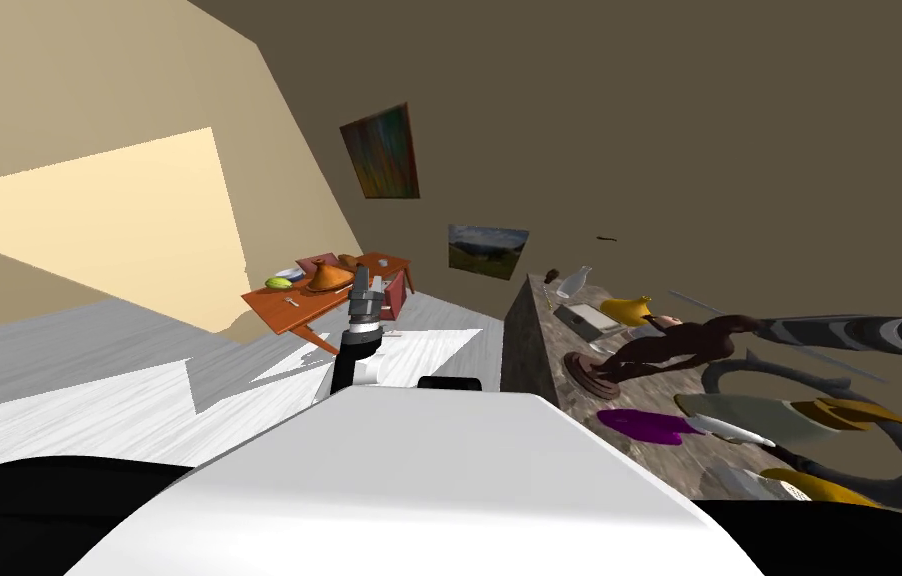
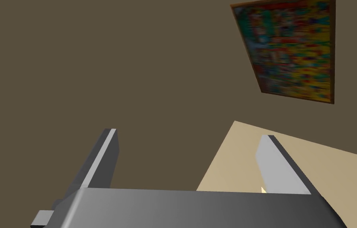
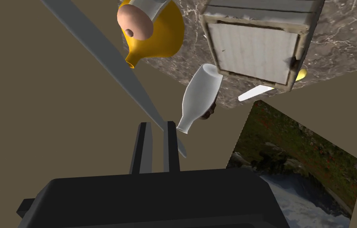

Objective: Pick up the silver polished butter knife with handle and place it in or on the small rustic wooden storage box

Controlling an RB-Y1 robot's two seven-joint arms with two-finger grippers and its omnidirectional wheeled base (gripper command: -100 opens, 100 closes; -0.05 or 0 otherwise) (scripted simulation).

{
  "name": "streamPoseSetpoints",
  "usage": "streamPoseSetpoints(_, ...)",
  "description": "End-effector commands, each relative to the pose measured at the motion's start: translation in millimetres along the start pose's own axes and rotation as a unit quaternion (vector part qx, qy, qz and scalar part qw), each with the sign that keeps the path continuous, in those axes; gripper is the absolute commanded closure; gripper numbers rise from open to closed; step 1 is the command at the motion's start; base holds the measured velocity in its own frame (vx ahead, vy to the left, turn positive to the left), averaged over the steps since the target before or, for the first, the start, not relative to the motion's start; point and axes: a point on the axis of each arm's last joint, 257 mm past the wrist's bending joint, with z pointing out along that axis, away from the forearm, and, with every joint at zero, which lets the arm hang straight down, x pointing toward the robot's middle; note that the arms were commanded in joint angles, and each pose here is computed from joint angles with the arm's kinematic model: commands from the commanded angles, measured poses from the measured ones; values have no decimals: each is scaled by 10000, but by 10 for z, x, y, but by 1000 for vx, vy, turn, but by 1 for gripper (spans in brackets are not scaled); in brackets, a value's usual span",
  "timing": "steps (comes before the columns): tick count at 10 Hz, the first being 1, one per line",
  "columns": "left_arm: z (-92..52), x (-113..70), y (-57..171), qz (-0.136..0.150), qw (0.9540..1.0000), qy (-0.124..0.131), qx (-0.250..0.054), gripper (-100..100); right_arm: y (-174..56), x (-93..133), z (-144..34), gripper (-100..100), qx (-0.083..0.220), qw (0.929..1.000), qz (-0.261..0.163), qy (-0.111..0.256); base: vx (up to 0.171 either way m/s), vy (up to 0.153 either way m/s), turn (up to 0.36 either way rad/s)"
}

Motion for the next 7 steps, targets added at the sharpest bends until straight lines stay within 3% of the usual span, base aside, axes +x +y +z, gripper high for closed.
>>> streamPoseSetpoints(1,0,0,0,0,10000,0,0,0,-13,7,-13,100,3,9999,167,2,91,-37,72)
streamPoseSetpoints(7,0,0,0,0,10000,0,0,0,-59,139,-28,100,-11,9962,869,68,87,-45,110)
